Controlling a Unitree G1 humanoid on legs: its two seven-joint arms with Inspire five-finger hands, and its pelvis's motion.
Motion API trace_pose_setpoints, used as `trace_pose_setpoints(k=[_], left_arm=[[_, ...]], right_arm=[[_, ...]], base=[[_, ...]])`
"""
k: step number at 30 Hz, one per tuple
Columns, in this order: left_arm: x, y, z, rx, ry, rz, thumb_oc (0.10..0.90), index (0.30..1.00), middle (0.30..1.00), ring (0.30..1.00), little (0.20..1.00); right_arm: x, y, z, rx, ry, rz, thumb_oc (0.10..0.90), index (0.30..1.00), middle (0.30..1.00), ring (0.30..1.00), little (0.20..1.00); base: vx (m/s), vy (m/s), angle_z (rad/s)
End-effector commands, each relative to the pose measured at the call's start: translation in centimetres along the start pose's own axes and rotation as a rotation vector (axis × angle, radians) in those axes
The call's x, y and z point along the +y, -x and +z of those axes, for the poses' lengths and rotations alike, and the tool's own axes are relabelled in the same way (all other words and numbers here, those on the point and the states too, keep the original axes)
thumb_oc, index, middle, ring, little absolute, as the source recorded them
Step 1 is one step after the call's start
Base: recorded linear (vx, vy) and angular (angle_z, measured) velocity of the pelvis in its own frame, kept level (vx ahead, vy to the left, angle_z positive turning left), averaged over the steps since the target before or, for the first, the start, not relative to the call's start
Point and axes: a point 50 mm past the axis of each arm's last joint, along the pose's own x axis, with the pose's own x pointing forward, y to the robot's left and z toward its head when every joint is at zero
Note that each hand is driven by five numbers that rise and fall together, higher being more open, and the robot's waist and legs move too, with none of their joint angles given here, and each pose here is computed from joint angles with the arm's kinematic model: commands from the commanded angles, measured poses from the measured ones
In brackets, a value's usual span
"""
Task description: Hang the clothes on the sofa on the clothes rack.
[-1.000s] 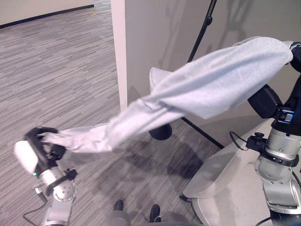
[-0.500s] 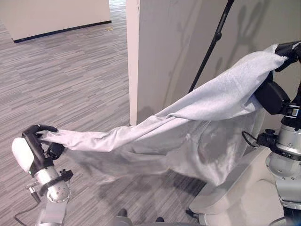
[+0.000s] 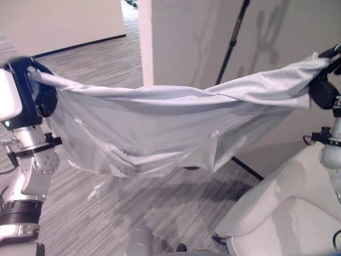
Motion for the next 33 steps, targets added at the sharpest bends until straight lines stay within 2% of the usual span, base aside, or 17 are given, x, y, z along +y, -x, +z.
trace_pose_setpoints(k=[1,7,12,19,24,33], left_arm=[[2.8,-4.2,1.9,-0.177,-0.038,0.165,0.4,0.3,0.3,0.3,0.3],[2.3,-6.7,1.9,-0.204,-0.118,0.138,0.4,0.3,0.3,0.3,0.3],[1.7,-8.6,2.1,-0.189,-0.149,0.129,0.4,0.3,0.3,0.3,0.3],[2.6,-8.3,1.5,-0.14,-0.16,0.177,0.4,0.3,0.3,0.3,0.3],[3.2,-8.3,0.4,-0.109,-0.179,0.161,0.4,0.3,0.3,0.3,0.3],[3.6,-9.1,-0.1,-0.082,-0.181,0.197,0.4,0.3,0.3,0.3,0.3]], right_arm=[[-3.5,-5.3,1.4,-0.114,0.037,-0.238,0.4,0.3,0.3,0.3,0.3],[-2.2,-5.7,0.3,-0.094,0.205,-0.158,0.4,0.3,0.3,0.3,0.3],[-1.0,-6.0,-1.5,0.013,0.298,-0.126,0.4,0.3,0.3,0.3,0.3],[-2.6,-6.7,-3.5,0.121,0.389,-0.196,0.4,0.3,0.3,0.3,0.3],[-5.3,-8.0,-4.4,0.117,0.469,-0.235,0.4,0.3,0.3,0.3,0.3],[-3.6,-8.3,-4.3,0.096,0.472,-0.135,0.4,0.3,0.3,0.3,0.3]], base=[[0.3,0.121,-0.32],[0.34,0.234,-0.63],[0.29,0.235,-0.38],[0.17,0.228,-0.28],[0.16,-0.058,-0.08],[0.23,-0.184,0.06]])
